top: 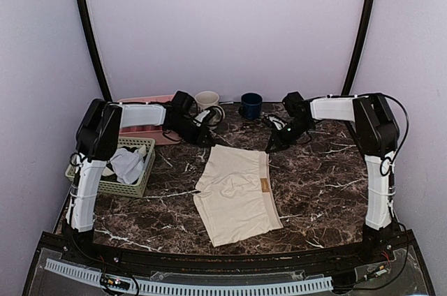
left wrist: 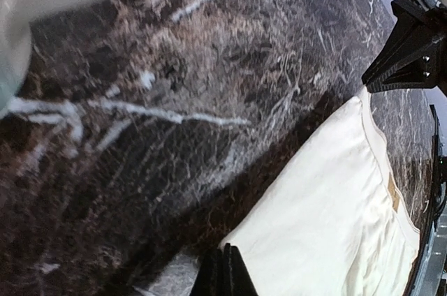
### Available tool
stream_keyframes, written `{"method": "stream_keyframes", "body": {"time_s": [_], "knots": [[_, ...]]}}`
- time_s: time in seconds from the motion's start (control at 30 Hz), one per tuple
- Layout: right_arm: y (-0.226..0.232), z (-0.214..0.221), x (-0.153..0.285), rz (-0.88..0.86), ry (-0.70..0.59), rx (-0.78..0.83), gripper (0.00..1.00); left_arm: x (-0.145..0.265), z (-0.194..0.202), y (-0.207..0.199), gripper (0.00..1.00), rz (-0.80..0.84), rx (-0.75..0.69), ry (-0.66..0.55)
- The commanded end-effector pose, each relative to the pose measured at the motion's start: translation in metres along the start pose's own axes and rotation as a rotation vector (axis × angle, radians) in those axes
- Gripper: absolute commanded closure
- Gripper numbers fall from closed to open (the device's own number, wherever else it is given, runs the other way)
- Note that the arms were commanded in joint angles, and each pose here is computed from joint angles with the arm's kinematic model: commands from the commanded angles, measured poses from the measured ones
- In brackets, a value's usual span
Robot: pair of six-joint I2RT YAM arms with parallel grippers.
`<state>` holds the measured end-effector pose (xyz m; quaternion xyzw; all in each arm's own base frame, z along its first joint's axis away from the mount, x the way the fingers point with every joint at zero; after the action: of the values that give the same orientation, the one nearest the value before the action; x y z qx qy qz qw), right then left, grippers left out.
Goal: Roll the underwear
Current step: Pick up the underwear from the center of the board, then fold the underwear at the center of the board.
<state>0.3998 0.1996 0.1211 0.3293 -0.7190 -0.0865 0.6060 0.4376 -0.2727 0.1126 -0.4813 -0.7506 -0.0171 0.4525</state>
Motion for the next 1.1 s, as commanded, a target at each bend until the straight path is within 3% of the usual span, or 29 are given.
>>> {"method": "stream_keyframes", "body": {"time_s": [0.0,0.37,0.87,1.07], "knots": [[0.016,-0.026,0.034,-0.013,-0.120,0.040,1.00,0.038,-0.042,-0.015,1.00,0.005,-0.086,-0.107],[0.039,-0.019,0.068,-0.042,-0.189,0.119,1.00,0.083,-0.043,-0.050,1.00,0.010,-0.222,-0.142],[0.074,0.066,0.068,-0.100,-0.166,0.191,1.00,0.083,0.054,-0.137,1.00,0.030,-0.371,-0.046],[0.077,0.116,0.055,-0.129,-0.113,0.168,1.00,0.081,0.098,-0.155,1.00,0.054,-0.327,0.002]]}}
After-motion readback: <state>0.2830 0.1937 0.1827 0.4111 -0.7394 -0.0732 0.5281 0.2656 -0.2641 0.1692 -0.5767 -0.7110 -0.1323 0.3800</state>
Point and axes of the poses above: each gripper's point midway between its finger pads, its own x axis back along the fingers, its own y axis along the line the jaws close on, z = x × y, the point moved 10 cm from there along x, back along the fingers, and after that the axes turned 9 degrees about -x, right-handed, at the moved point
